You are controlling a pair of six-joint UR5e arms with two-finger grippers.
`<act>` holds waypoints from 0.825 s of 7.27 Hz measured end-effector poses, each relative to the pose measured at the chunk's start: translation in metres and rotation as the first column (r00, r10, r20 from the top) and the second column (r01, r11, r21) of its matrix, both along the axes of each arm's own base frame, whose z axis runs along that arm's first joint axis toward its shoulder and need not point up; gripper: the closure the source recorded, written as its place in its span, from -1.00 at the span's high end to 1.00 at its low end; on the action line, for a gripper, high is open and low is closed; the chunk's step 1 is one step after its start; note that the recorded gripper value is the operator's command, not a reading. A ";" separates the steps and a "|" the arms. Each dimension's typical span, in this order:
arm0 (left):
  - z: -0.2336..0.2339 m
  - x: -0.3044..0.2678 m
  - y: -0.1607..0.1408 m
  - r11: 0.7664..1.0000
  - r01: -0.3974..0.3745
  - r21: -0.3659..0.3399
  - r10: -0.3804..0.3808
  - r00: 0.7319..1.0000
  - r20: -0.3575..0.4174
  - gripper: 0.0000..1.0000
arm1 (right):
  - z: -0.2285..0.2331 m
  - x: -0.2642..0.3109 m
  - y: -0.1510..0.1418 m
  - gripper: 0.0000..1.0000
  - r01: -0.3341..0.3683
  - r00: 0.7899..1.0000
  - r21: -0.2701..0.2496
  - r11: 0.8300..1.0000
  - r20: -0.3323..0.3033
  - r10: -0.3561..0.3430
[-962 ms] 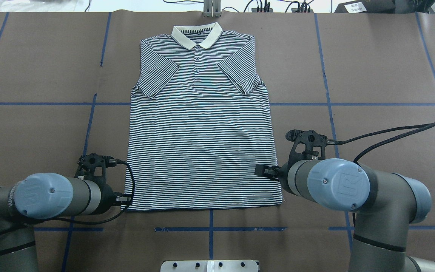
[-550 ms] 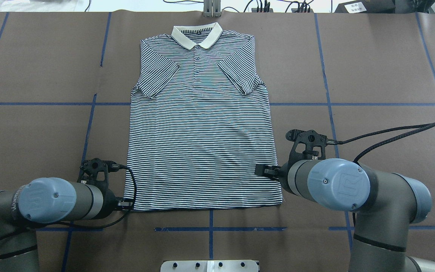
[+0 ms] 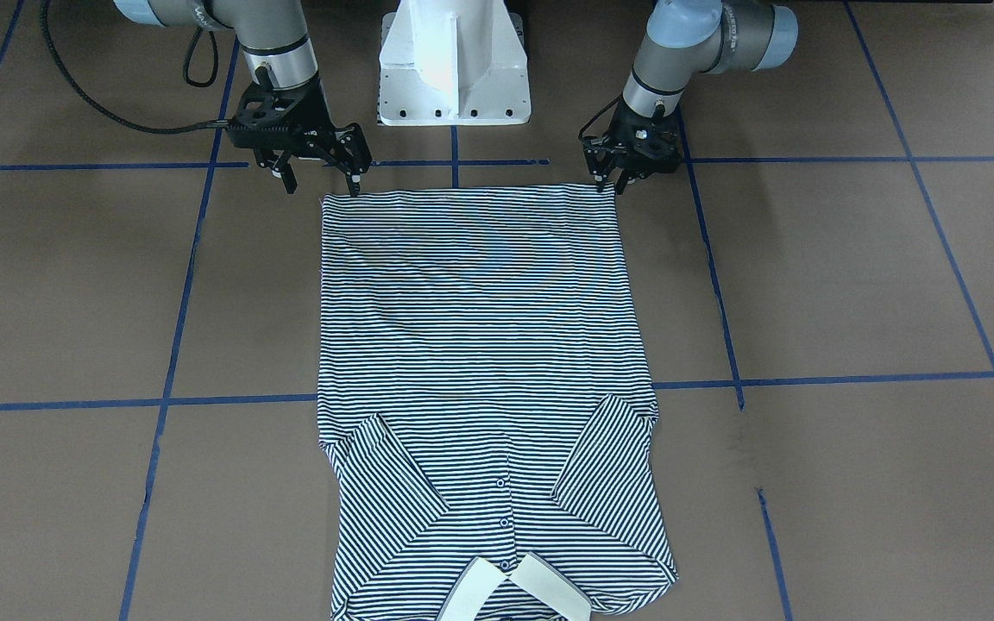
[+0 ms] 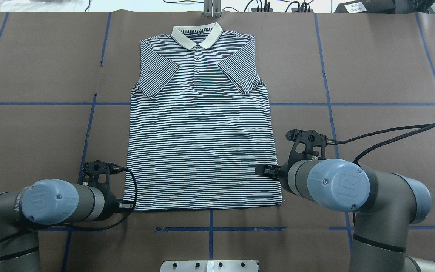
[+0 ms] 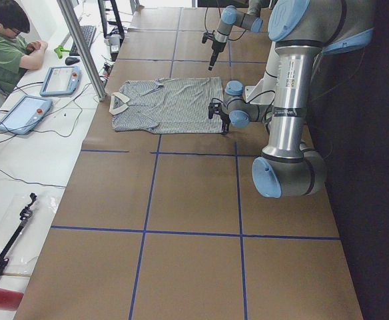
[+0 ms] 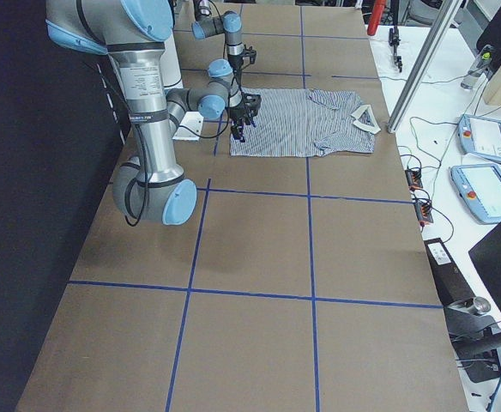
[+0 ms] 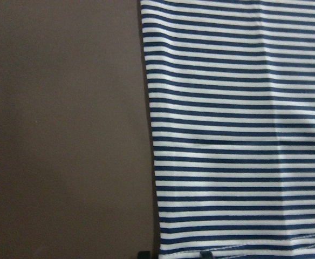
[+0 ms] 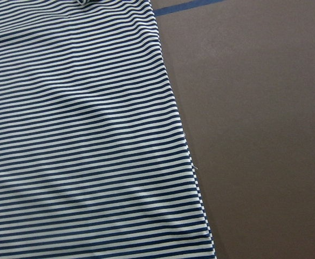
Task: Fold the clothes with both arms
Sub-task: 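Lower both grippers and grasp the hem corners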
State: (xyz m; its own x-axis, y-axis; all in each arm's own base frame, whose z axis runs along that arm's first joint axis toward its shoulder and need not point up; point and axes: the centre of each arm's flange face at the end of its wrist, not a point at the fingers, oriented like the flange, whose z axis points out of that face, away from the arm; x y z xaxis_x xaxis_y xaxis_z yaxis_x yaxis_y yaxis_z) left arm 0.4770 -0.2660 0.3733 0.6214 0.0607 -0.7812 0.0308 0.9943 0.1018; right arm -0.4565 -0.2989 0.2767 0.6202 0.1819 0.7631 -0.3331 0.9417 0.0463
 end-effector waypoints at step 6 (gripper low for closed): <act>-0.012 0.002 0.000 1.000 -0.001 0.007 0.001 1.000 -0.021 -1.00 | 0.007 -0.012 0.011 0.48 -0.011 1.000 -0.007 1.000 -0.015 0.011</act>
State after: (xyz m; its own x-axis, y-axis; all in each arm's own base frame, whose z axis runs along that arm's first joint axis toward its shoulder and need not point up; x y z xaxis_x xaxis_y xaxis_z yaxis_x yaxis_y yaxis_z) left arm 0.4786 -0.2660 0.3611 0.6044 0.0669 -0.7938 0.0317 0.9937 0.1079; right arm -0.4685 -0.2883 0.2840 0.6295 0.1938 0.7524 -0.3425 0.9385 0.0448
